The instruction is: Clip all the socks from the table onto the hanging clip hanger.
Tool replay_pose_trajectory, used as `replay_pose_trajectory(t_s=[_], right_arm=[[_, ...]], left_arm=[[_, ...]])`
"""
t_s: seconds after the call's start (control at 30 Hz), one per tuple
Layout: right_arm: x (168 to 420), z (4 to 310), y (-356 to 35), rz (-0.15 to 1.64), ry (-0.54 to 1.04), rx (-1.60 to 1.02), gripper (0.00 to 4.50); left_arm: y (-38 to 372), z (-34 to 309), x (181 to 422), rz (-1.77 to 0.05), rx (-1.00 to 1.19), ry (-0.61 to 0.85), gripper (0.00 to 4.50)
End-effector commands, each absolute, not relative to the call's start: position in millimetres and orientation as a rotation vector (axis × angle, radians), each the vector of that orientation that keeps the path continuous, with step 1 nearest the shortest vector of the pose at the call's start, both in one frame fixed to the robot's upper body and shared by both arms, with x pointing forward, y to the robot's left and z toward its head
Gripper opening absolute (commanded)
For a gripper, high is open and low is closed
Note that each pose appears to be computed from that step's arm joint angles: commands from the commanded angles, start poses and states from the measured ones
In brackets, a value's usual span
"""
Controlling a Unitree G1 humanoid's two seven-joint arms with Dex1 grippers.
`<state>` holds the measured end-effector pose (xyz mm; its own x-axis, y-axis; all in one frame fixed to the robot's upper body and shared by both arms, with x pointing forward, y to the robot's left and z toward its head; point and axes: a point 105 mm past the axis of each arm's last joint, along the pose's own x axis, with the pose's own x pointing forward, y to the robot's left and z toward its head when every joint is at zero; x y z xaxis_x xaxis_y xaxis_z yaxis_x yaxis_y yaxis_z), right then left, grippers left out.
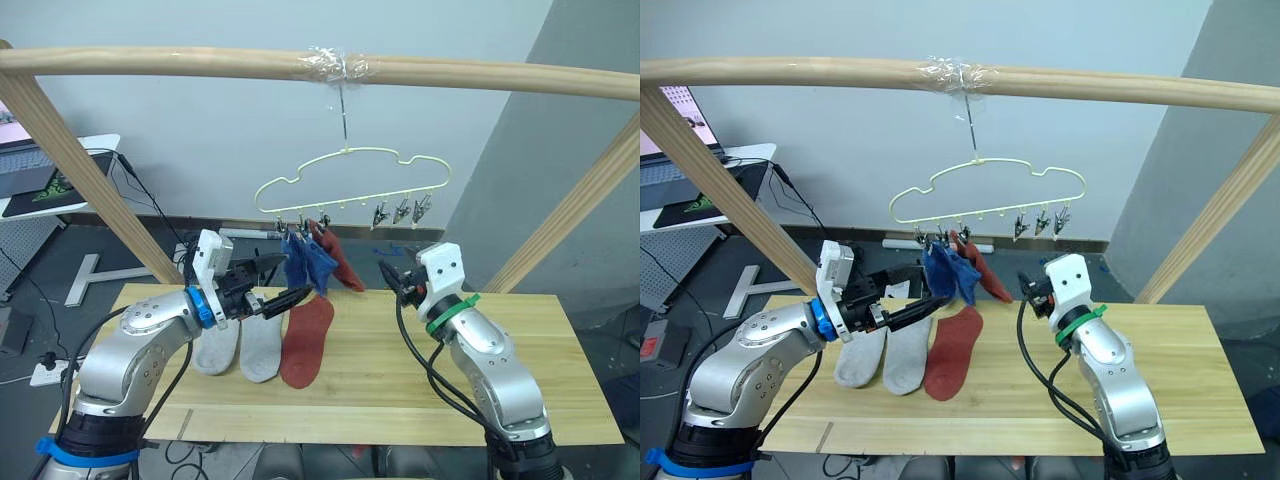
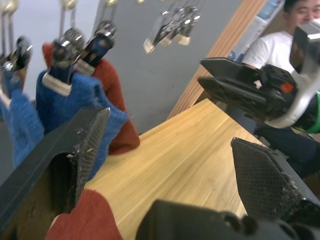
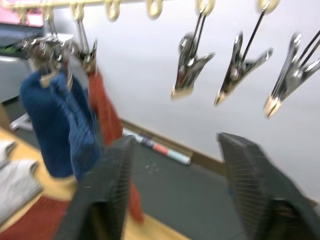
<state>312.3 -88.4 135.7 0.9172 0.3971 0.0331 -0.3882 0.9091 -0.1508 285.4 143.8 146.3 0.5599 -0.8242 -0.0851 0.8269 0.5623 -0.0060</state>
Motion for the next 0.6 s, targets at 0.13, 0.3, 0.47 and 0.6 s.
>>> replay_pose_trajectory(t_s=[0.13,0.3,0.47,0.6], right_arm=[[325.5,160.8,-76.4,0.346,-0.134,-0.066,2.8],[334.6,162.7,-67.6,0.337,-0.143,-0.041,1.86],[343.4,160.9,-70.6,0.298,-0.12,0.007,1.18],[348.9,163.0,-67.4,0.307,-0.124,0.038,1.18]], left_arm=[[133.9,165.5,281.4,-1.042,0.106,-0.016,4.5],[131.8,170.6,286.6,-1.03,0.097,-0.033,4.5],[129.6,169.2,283.9,-1.03,0.096,-0.033,4.5],[131.6,169.8,285.5,-1.015,0.095,-0.037,4.5]])
